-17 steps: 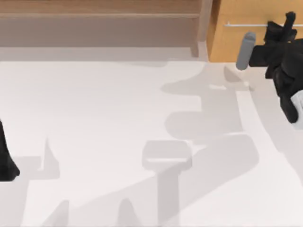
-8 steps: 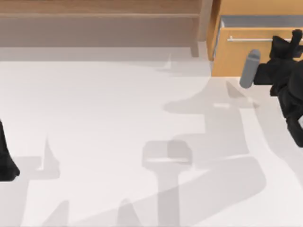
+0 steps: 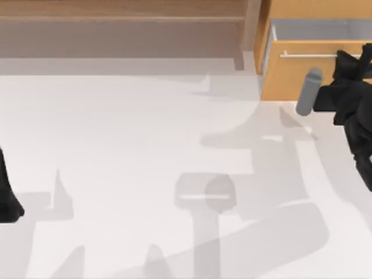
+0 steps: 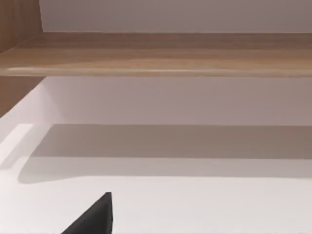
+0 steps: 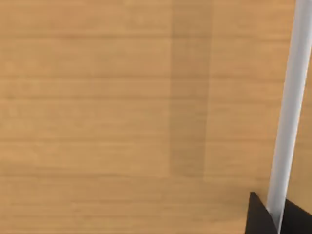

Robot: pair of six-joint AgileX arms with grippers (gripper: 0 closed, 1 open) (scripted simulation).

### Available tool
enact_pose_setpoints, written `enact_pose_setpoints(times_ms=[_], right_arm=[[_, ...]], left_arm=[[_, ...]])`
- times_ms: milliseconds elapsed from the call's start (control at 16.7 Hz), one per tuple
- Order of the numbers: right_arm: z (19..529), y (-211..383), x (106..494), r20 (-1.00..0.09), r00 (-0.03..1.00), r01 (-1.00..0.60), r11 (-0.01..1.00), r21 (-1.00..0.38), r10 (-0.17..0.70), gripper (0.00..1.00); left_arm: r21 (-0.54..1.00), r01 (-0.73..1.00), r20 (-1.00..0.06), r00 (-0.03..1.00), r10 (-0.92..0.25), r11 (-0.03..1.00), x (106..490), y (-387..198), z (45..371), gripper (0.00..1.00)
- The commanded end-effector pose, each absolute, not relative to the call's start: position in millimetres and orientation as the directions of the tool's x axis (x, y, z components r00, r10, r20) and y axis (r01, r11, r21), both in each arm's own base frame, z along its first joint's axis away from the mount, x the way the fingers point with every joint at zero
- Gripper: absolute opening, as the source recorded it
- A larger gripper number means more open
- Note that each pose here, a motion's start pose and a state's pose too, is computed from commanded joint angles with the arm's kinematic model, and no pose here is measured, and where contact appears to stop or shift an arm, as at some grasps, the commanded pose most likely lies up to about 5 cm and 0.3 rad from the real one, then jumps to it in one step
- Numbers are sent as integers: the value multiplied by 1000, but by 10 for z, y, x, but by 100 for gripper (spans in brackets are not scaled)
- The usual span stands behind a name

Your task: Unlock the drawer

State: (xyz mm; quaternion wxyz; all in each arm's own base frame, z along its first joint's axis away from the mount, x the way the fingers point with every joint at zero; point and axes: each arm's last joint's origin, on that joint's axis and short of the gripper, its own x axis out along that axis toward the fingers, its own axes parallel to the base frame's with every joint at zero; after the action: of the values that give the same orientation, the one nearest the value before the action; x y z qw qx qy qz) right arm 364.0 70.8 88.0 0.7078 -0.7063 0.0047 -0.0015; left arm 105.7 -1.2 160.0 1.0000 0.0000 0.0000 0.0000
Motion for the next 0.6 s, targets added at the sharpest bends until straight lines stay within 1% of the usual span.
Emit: enact_pose_setpoints(times_ms=[360,480,600], right_arm=[[855,706,3139,-17,1000,-17,0,-1000,-10,0],[870,709,3053,-10,1000,-10,2,-1000,-9,0],[871,710,3047,-9,1000,-9,2,-1000,-9,0]], left_arm=[[0,0,0,1000,0,1000,1057,-12,1600,100],[0,0,0,1000,0,1000,1057,-12,1600,100],[0,0,0,1000,0,1000,1057,-12,1600,100]])
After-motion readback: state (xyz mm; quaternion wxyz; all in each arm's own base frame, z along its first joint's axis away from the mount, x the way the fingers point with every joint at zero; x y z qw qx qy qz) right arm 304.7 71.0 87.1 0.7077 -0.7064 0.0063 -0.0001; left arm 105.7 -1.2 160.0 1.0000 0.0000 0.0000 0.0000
